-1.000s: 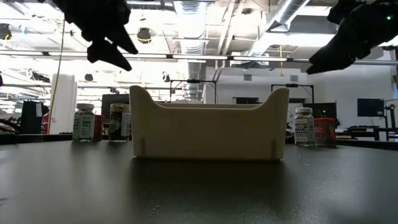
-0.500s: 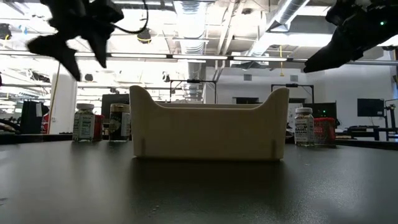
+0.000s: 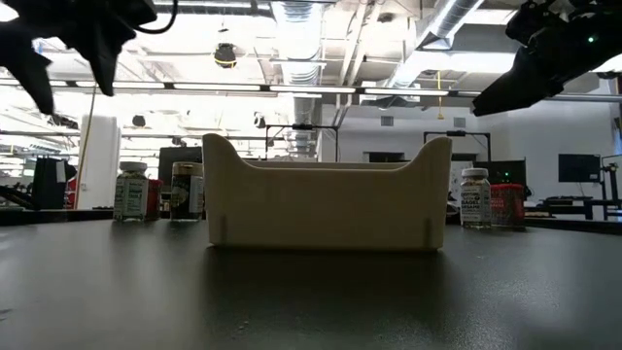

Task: Sort spices by type
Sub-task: Put the bottom left white seasoning bottle into the black transparent bin

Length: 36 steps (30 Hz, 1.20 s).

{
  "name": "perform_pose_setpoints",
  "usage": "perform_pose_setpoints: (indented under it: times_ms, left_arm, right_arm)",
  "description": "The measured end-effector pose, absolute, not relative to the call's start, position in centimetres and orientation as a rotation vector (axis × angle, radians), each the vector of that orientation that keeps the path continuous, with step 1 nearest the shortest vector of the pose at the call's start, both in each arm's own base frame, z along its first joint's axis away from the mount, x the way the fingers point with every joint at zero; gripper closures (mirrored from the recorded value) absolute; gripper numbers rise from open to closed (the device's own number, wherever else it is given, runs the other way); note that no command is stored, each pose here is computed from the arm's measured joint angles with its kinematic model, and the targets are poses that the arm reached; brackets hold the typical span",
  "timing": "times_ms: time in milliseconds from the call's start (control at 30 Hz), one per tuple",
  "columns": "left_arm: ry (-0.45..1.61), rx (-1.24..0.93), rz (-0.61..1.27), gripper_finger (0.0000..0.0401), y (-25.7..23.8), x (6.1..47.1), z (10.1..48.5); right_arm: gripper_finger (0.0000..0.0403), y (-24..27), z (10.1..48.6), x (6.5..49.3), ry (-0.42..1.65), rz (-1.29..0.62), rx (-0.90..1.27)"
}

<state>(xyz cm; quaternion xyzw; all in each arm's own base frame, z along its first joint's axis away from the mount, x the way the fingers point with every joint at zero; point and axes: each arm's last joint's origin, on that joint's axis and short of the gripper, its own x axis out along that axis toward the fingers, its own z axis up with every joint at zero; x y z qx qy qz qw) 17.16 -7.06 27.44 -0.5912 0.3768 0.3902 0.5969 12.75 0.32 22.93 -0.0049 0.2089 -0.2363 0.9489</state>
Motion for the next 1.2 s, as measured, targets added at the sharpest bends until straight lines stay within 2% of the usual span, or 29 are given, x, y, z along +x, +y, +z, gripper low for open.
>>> perform_pose_setpoints:
  times_ms: [433, 667, 900, 1200]
  left_arm:
    - [1.038, -1.151, 0.65, 0.0134, -10.1, 15.8, 27.5]
    - [1.1, -1.053, 0.581, 0.0134, -11.0, 14.9, 27.4]
    - [1.284, -0.958, 0.507, 0.0134, -11.9, 13.5, 27.2]
    - [1.339, -0.884, 0.459, 0.0134, -13.1, 11.9, 27.1]
  right_arm:
    - [0.0014, 0.3, 22.9, 12.7, 0.425, -0.486, 0.015]
    - [0.0014, 0.3, 22.9, 12.7, 0.423, -0.488, 0.023]
    - [0.0014, 0.3, 22.9, 12.7, 0.422, -0.49, 0.031]
    - [0.0014, 0.3, 22.9, 12.7, 0.404, -0.504, 0.101]
